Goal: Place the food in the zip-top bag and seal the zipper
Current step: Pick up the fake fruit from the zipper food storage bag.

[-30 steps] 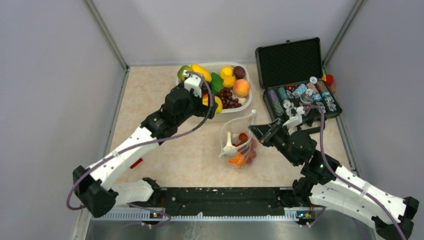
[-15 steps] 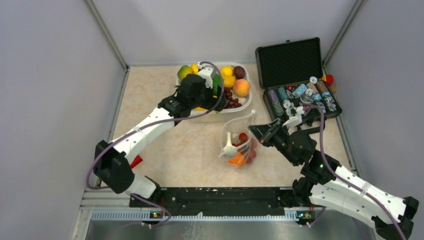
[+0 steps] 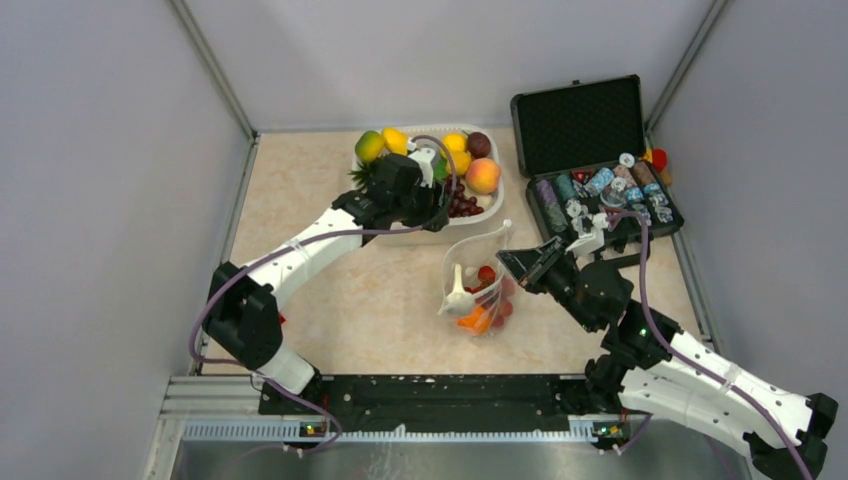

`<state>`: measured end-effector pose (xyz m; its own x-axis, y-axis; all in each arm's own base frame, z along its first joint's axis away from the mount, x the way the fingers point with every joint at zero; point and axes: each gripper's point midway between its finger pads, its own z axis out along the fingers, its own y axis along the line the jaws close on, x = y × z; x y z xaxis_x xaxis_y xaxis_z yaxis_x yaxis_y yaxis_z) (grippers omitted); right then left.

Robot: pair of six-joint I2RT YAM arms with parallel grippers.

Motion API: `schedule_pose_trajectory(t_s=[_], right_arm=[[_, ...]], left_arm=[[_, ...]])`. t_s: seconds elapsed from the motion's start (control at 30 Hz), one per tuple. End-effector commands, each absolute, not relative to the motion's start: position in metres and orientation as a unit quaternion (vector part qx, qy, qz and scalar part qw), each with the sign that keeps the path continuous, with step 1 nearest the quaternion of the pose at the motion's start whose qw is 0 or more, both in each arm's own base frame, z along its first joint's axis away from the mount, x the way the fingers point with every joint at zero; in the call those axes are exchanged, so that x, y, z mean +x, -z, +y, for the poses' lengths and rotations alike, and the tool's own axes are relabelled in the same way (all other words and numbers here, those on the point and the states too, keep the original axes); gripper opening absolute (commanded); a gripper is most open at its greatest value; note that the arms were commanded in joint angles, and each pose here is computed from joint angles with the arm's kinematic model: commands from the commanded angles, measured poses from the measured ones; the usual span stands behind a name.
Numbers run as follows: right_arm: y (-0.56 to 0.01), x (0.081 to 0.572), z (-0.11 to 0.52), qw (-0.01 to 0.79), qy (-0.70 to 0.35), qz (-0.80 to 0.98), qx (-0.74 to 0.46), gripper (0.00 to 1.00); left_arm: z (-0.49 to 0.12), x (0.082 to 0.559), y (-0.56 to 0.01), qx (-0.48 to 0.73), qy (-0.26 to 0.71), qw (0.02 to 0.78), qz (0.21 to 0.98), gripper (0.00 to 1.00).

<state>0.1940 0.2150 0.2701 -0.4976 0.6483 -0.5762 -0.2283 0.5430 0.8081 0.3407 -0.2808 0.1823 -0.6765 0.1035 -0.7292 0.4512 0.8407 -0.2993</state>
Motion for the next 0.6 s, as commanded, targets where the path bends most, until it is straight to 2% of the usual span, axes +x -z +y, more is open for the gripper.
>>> schedule_pose_trajectory(t_s=[0.0, 0.07, 0.27, 0.47, 0.57], right_arm=[[-0.283, 0.195, 0.212, 0.489, -0.47, 0.718, 0.156, 0.0], [-0.282, 0.195, 0.212, 0.488, -0.47, 0.718, 0.156, 0.0], [-0.28, 0.194, 0.212, 0.487, -0.47, 0.719, 0.158, 0.0], [-0.28, 0.195, 0.212, 0.488, -0.47, 0.718, 0.158, 0.0], [-0.281, 0.195, 0.212, 0.487, -0.471, 0.718, 0.159, 0.0]], left_arm=[[-0.286, 0.342, -0.201, 0.163, 0.252, 0.386, 0.872, 0.53], [-0.286, 0.34, -0.202, 0.168, 0.255, 0.387, 0.87, 0.44], [-0.286, 0.334, -0.213, 0.178, 0.268, 0.401, 0.858, 0.3], [-0.283, 0.327, -0.233, 0.187, 0.284, 0.43, 0.836, 0.21], [-0.281, 0.321, -0.242, 0.191, 0.296, 0.449, 0.821, 0.2]])
